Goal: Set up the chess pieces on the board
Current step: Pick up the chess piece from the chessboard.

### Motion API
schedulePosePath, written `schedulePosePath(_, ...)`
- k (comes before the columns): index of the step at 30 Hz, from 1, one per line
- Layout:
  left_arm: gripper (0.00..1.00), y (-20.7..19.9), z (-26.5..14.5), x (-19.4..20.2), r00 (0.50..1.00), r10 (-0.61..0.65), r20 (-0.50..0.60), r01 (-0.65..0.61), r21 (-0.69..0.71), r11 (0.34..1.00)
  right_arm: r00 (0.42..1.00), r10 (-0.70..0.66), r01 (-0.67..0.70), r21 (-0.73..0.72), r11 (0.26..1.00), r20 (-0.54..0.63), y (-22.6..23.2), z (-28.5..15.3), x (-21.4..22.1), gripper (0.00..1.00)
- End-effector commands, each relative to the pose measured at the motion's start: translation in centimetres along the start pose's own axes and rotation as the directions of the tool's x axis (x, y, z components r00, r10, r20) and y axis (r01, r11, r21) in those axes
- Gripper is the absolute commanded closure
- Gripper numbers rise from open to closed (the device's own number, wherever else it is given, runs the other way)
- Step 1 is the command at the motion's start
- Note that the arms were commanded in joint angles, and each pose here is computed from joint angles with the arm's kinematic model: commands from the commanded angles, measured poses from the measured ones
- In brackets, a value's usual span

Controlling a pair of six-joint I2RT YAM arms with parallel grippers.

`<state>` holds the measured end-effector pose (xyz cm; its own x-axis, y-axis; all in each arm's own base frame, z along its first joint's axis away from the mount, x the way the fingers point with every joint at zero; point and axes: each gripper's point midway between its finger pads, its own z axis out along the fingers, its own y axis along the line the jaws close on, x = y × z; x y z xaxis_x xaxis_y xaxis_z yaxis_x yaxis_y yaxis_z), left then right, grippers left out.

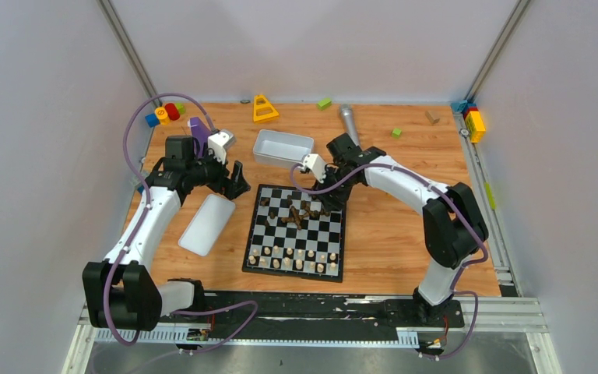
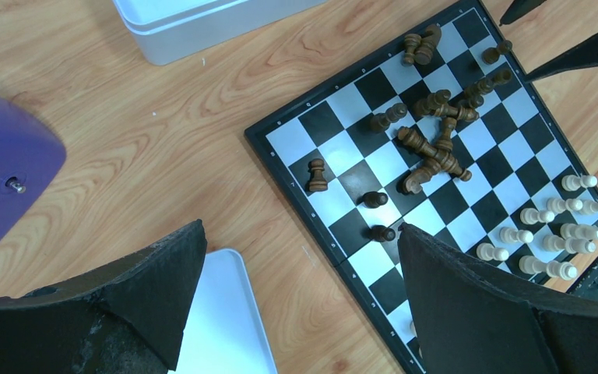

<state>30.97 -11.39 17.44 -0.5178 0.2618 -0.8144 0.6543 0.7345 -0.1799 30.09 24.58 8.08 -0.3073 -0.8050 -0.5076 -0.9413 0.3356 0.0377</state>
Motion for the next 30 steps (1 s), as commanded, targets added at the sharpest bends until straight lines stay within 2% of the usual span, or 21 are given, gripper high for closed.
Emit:
schedulePosePath(1,0.0,-0.4,-0.6,-1.2,0.998,0.053,0.041,-0.053,0.005,0.999,0.998,-0.053,0.054,-0.032,0.998,0.015,0.5,-0.2,-1.4,0.46)
schedulePosePath(14,0.0,-0.2,-0.5,-1.1,0.998,0.053,0.035,-0.053,0.003,0.999,0.997,-0.071,0.067,-0.085,0.994,-0.041,0.9,1.8,-0.5,0.62)
schedulePosePath(24,0.0,-0.3,-0.4,-1.0,0.998,0.054,0.031,-0.054,0.006,0.998,0.996,-0.076,0.071,-0.095,0.993,-0.042,0.7,2.3,-0.7,0.76)
schedulePosePath(30,0.0,-0.2,-0.5,-0.9,0.998,0.055,0.031,-0.055,0.004,0.998,0.995,-0.084,0.08,-0.063,0.995,-0.057,0.0,2.2,-0.8,0.89)
